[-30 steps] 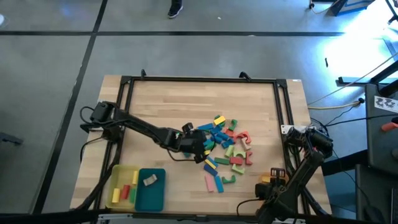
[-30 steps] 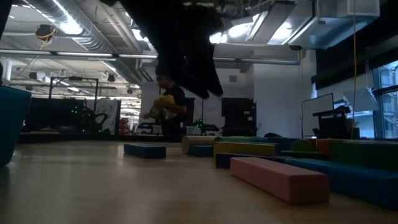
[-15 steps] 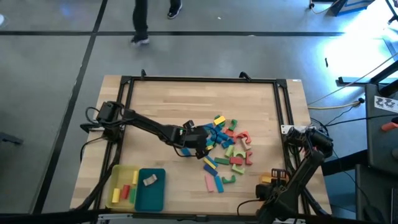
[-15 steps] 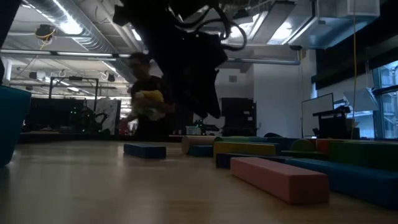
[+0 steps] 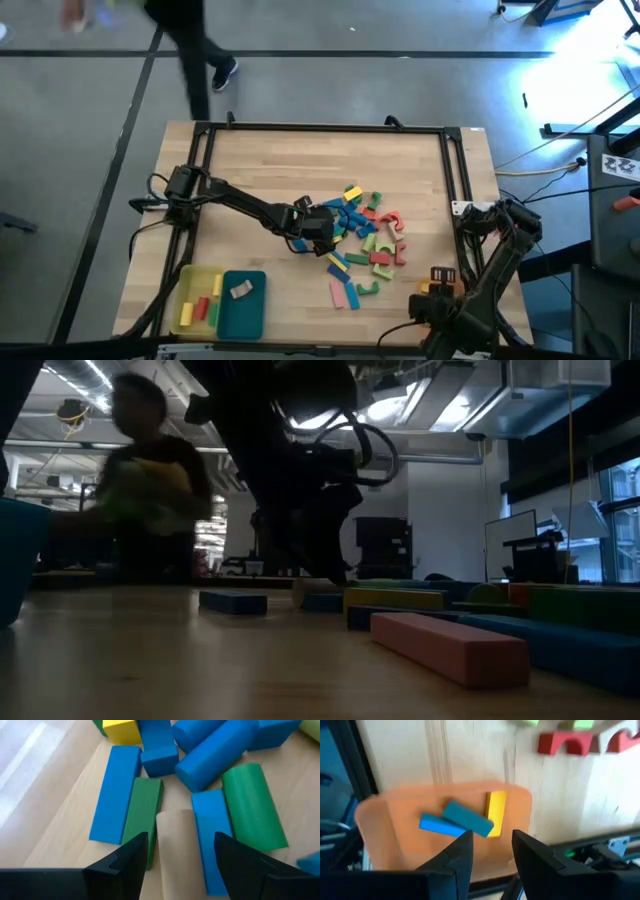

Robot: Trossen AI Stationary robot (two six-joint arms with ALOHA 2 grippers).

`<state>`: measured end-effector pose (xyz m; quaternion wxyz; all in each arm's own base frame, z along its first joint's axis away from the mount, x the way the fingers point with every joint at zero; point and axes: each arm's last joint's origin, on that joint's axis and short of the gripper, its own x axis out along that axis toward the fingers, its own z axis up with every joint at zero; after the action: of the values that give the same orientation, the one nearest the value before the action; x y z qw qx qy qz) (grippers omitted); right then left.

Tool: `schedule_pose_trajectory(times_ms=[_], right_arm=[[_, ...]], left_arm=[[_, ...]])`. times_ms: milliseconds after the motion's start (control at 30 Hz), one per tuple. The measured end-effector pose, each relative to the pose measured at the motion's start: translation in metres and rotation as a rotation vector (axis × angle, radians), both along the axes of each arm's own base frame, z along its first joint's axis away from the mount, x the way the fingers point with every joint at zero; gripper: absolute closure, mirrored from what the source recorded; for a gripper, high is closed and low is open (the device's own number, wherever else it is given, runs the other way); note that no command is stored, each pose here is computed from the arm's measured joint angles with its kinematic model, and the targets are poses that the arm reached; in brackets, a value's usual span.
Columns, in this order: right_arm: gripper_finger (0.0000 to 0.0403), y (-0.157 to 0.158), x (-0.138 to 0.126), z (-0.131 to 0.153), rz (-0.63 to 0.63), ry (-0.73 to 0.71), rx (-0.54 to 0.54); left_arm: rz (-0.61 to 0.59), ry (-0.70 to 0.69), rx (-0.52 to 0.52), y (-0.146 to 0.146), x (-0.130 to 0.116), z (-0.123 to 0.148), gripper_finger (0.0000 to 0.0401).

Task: Sort blocks by size
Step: Put the brown cylindrical block into the blue bin

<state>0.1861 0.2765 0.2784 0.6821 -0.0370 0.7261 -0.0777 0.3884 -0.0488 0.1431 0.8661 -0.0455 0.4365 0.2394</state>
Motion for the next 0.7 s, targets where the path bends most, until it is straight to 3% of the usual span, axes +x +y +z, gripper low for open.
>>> schedule_pose_trajectory(times_ms=[700], right_arm=[[0.0265, -0.001, 0.003, 0.008, 0.045, -0.100, -0.032]], left_arm=[[0.032, 0.045, -0.053, 0.005, 0.000, -0.011, 0.0196]])
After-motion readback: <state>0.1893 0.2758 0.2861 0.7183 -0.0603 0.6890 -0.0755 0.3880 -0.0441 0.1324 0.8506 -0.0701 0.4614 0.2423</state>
